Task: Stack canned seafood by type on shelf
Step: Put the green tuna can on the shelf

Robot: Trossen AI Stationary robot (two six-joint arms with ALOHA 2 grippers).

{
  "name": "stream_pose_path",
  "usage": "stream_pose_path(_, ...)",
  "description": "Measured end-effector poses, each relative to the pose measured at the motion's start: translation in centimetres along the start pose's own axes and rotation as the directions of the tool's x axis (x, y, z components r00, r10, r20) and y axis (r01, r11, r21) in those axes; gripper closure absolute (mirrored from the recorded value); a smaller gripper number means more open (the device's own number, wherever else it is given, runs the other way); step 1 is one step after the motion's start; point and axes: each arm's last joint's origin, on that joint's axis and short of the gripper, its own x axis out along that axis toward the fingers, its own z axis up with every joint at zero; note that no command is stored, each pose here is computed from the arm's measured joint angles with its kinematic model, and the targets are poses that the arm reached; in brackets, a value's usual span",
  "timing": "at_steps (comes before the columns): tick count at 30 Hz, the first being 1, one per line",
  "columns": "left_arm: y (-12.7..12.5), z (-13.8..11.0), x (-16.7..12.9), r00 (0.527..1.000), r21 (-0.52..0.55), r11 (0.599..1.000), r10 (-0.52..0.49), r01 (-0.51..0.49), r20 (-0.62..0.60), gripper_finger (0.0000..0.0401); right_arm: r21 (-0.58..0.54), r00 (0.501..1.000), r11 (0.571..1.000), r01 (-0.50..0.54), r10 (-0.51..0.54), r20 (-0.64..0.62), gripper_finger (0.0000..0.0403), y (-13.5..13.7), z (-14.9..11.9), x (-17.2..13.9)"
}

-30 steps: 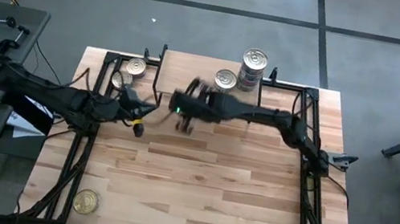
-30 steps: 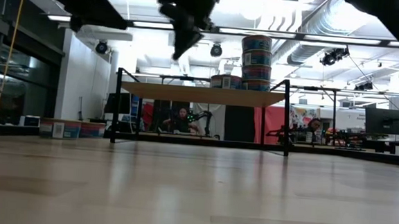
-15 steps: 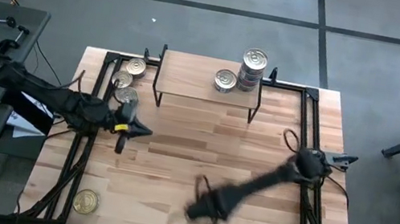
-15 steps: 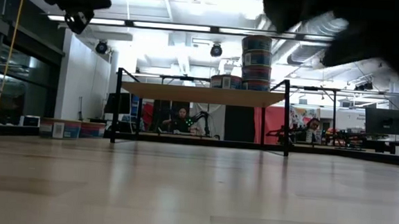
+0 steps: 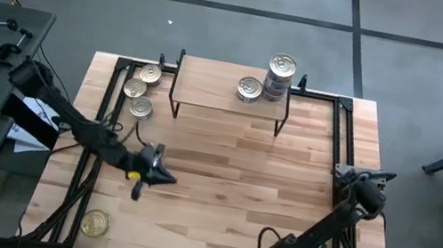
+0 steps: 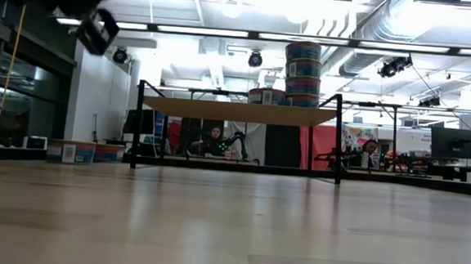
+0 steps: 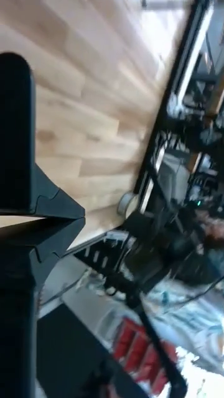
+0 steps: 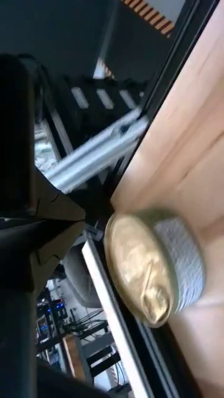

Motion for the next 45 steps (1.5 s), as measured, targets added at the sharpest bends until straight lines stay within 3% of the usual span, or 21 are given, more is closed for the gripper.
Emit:
stream_pose_path(8, -4.3, -0.5, 4.7, 0.996, 0.129, 0.991, -0.029, 0.040, -0.087, 0.0401, -0.029, 0.992, 0.996, 0.089, -0.091, -0.091, 0.0403, -1.9, 0.5, 4.4)
stream_pose_path(12, -6.1, -1.1, 6.3, 0.991, 0.192, 0.981, 0.013, 0.013, -0.135, 0.0401, -0.005, 0.998, 0.998, 0.062, -0.062, -0.030, 0.0403, -1.6, 1.3, 5.6)
stream_pose_path(16, -7.2, -1.5, 6.6, 0.983, 0.233, 0.972, 0.069, -0.028, -0.170, 0.0401, 0.096, 0.999, 0.995, 0.028, -0.032, 0.038, 0.0403, -1.5, 2.0, 5.7)
stream_pose_path(18, -7.5, -1.4, 6.2, 0.980, 0.238, 0.970, 0.101, -0.058, -0.171, 0.0401, 0.151, 0.997, 0.989, -0.001, -0.010, 0.074, 0.0403, -1.4, 2.5, 5.0)
stream_pose_path(21, -7.7, -0.9, 5.3, 0.974, 0.245, 0.960, 0.172, -0.133, -0.147, 0.0401, 0.175, 0.972, 0.981, -0.085, 0.043, 0.231, 0.0403, -0.7, 3.5, 2.7)
stream_pose_path(24, -7.6, -0.5, 4.2, 0.959, 0.280, 0.938, 0.249, -0.205, -0.132, 0.0401, 0.155, 0.899, 0.970, -0.186, 0.105, 0.425, 0.0403, -0.1, 4.8, -0.5)
stream_pose_path(26, -7.3, -0.2, 3.7, 0.947, 0.308, 0.920, 0.294, -0.242, -0.132, 0.0401, 0.139, 0.816, 0.959, -0.247, 0.128, 0.564, 0.0403, 0.1, 6.0, -2.7)
stream_pose_path(28, -7.0, -0.1, 3.4, 0.937, 0.323, 0.908, 0.324, -0.267, -0.135, 0.0401, 0.121, 0.702, 0.938, -0.325, 0.153, 0.696, 0.0403, 0.2, 7.5, -5.0)
stream_pose_path(32, -6.3, -0.2, 3.3, 0.913, 0.366, 0.880, 0.378, -0.302, -0.156, 0.0401, 0.007, 0.429, 0.892, -0.451, 0.210, 0.878, 0.0403, -0.1, 11.2, -9.9)
stream_pose_path(34, -5.9, -0.3, 3.3, 0.901, 0.368, 0.874, 0.399, -0.317, -0.171, 0.0401, -0.095, 0.313, 0.889, -0.448, 0.256, 0.915, 0.0403, -0.1, 12.4, -12.6)
stream_pose_path(36, -5.3, -0.4, 3.4, 0.889, 0.358, 0.876, 0.412, -0.324, -0.202, 0.0401, -0.151, 0.248, 0.903, -0.402, 0.266, 0.931, 0.0403, -0.6, 12.3, -15.4)
stream_pose_path(38, -4.7, -0.6, 3.5, 0.875, 0.363, 0.877, 0.416, -0.315, -0.248, 0.0401, -0.195, 0.232, 0.919, -0.344, 0.284, 0.930, 0.0403, -1.1, 11.6, -17.4)
stream_pose_path(42, -2.7, -1.4, 3.6, 0.851, 0.379, 0.887, 0.399, -0.263, -0.342, 0.0401, -0.206, 0.295, 0.956, -0.209, 0.263, 0.919, 0.0403, -1.5, 10.3, -18.3)
stream_pose_path(45, -0.5, -2.4, 3.4, 0.822, 0.440, 0.864, 0.426, -0.246, -0.377, 0.0401, -0.174, 0.374, 0.966, -0.189, 0.235, 0.897, 0.0403, -1.8, 10.1, -17.4)
